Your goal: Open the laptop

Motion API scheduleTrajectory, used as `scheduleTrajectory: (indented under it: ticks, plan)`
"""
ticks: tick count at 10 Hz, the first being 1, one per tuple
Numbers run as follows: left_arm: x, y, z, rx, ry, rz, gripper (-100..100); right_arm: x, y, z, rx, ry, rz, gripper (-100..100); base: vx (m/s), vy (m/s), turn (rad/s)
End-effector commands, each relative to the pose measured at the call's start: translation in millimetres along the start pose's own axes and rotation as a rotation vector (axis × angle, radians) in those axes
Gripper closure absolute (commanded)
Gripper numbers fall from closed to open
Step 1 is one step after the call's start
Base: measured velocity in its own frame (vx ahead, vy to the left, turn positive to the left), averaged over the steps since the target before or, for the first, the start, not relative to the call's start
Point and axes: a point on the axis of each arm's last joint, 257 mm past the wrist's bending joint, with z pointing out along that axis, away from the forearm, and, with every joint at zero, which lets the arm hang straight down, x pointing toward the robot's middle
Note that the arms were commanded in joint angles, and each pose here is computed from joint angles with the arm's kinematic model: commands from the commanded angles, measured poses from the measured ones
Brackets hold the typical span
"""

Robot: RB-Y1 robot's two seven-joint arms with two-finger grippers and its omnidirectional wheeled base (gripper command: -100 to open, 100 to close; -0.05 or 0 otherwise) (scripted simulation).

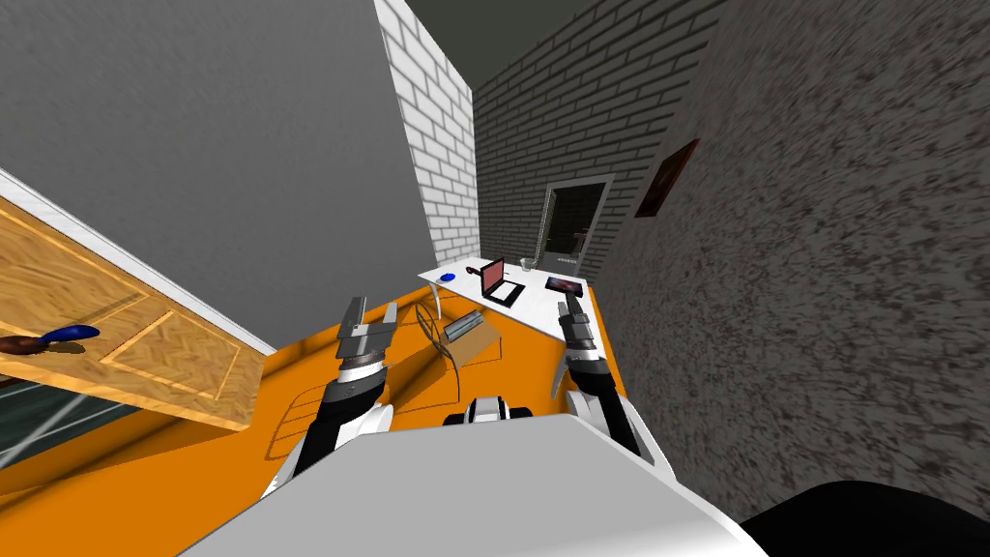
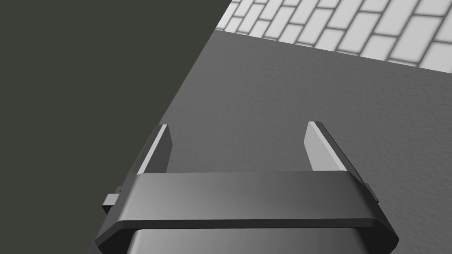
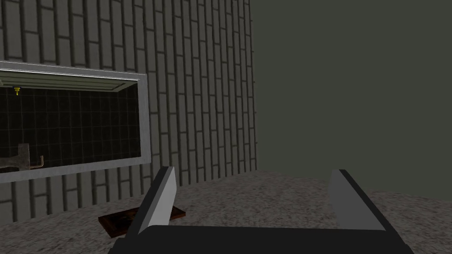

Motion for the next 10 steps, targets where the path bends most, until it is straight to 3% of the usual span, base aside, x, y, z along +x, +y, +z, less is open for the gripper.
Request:
scheduleTrajectory:
  ticks: [1,3,4,5,6,8,9,10]
  plan:
    - [0.0,0.1,0.0,0.0,0.0,0.0,0,11.2,-28,-7.7,0.083,0.081,-0.069,-100,-0.025,0.065,0.035]
    - [0.0,0.1,0.0,0.0,0.0,0.0,0,19.2,-58,-18.7,0.166,0.154,-0.138,-100,-0.029,0.08,0.06]
    - [0.0,0.1,0.0,0.0,0.0,0.0,0,19.1,-59,-18.9,0.169,0.154,-0.138,-100,-0.018,0.06,0.016]
    - [0.0,0.1,0.0,0.0,0.0,0.0,0,22.2,-77,-26.6,0.218,0.195,-0.179,-100,-0.026,0.053,0.054]
    - [0.0,0.1,0.0,0.0,0.0,0.0,0,22.2,-77,-26.6,0.218,0.195,-0.179,-100,-0.021,0.035,0.026]
    - [0.0,0.1,0.0,0.0,0.0,0.0,0,25.4,-115,-45.5,0.313,0.28,-0.269,-100,-0.02,0.06,0.096]
    - [0.0,0.1,0.0,0.0,0.0,0.0,0,24.7,-118,-46.7,0.328,0.282,-0.272,-100,-0.022,0.065,0.038]
    - [0.0,0.1,0.0,0.0,0.0,0.0,0,23.9,-138,-58.0,0.376,0.327,-0.323,-100,-0.028,0.071,0.093]
